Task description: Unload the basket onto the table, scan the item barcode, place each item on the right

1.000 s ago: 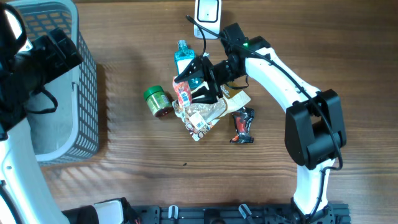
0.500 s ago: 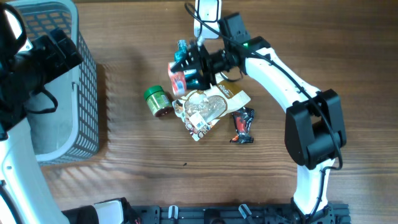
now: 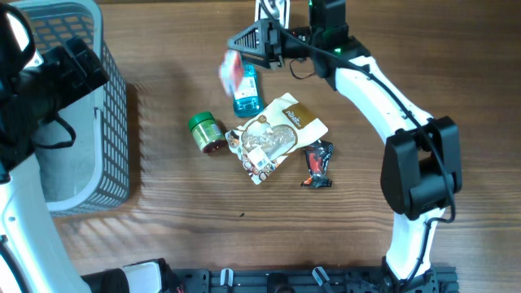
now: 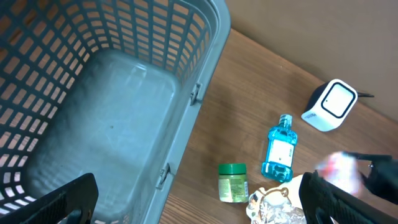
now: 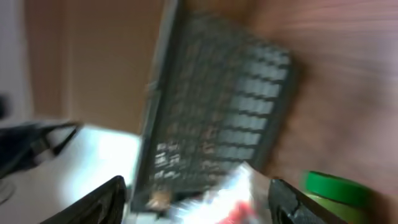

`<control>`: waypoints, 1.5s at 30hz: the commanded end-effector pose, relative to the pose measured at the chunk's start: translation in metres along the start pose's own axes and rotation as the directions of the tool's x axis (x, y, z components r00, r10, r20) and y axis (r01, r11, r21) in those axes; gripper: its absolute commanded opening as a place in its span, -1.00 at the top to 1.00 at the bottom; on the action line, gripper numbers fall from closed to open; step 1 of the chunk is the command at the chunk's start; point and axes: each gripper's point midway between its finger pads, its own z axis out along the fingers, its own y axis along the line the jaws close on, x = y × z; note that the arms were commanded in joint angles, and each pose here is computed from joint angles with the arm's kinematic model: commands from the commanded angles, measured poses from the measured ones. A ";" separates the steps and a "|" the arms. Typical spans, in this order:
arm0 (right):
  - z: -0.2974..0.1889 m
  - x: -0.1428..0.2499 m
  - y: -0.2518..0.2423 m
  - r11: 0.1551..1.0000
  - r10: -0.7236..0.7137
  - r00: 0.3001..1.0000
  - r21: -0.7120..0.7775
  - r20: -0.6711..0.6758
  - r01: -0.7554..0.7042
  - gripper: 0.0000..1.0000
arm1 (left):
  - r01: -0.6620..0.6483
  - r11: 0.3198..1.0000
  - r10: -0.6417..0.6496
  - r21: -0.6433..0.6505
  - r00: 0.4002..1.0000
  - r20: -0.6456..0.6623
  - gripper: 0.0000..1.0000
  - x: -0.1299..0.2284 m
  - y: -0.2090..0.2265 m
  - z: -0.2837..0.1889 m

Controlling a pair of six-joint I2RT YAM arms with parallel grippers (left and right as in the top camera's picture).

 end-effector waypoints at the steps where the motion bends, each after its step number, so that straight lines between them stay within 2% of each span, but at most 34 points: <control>1: -0.005 -0.010 -0.028 0.977 -0.116 0.990 0.189 0.076 0.100 -0.32 | 0.008 1.000 -0.008 0.001 1.000 0.004 -1.00 -0.003 0.001 0.001; 3: -0.007 -0.003 -0.041 0.969 -0.079 0.995 0.240 0.063 0.062 -0.33 | 0.008 1.000 -0.008 0.001 1.000 0.004 -1.00 -0.003 0.001 0.001; 6: -0.019 0.012 -0.083 0.899 -0.045 0.998 0.437 0.048 0.019 -0.58 | 0.008 1.000 -0.008 0.001 1.000 0.004 -1.00 -0.003 0.001 0.001; 8: -0.030 0.027 -0.111 0.784 -0.080 0.997 0.618 0.002 0.062 -0.80 | 0.008 1.000 -0.008 0.001 1.000 0.004 -1.00 -0.003 0.001 0.001; 11: -0.038 0.044 -0.115 0.586 -0.145 0.987 0.798 -0.068 0.141 -0.96 | 0.008 1.000 -0.008 0.001 1.000 0.004 -1.00 -0.003 0.001 0.001; 14: -0.036 0.050 -0.093 0.453 -0.211 0.973 0.872 -0.097 0.185 -1.00 | 0.008 1.000 -0.008 0.001 1.000 0.004 -1.00 -0.003 0.001 0.001; 16: -0.030 0.059 -0.084 0.407 -0.217 0.967 0.888 -0.134 0.214 -1.00 | 0.008 1.000 -0.008 0.001 1.000 0.004 -1.00 -0.003 0.001 0.001; 23: 0.001 0.079 -0.072 0.366 -0.246 0.950 0.890 -0.190 0.273 -1.00 | 0.008 1.000 -0.008 0.001 1.000 0.004 -1.00 -0.003 0.001 0.001; 32: 0.034 0.098 -0.106 0.395 -0.202 0.948 0.866 -0.245 0.308 -0.99 | 0.008 1.000 -0.008 0.001 1.000 0.004 -1.00 -0.003 0.001 0.001; 45: 0.053 0.113 -0.138 0.373 -0.167 0.950 0.875 -0.265 0.310 -1.00 | 0.008 1.000 -0.008 0.001 1.000 0.004 -1.00 -0.003 0.001 0.001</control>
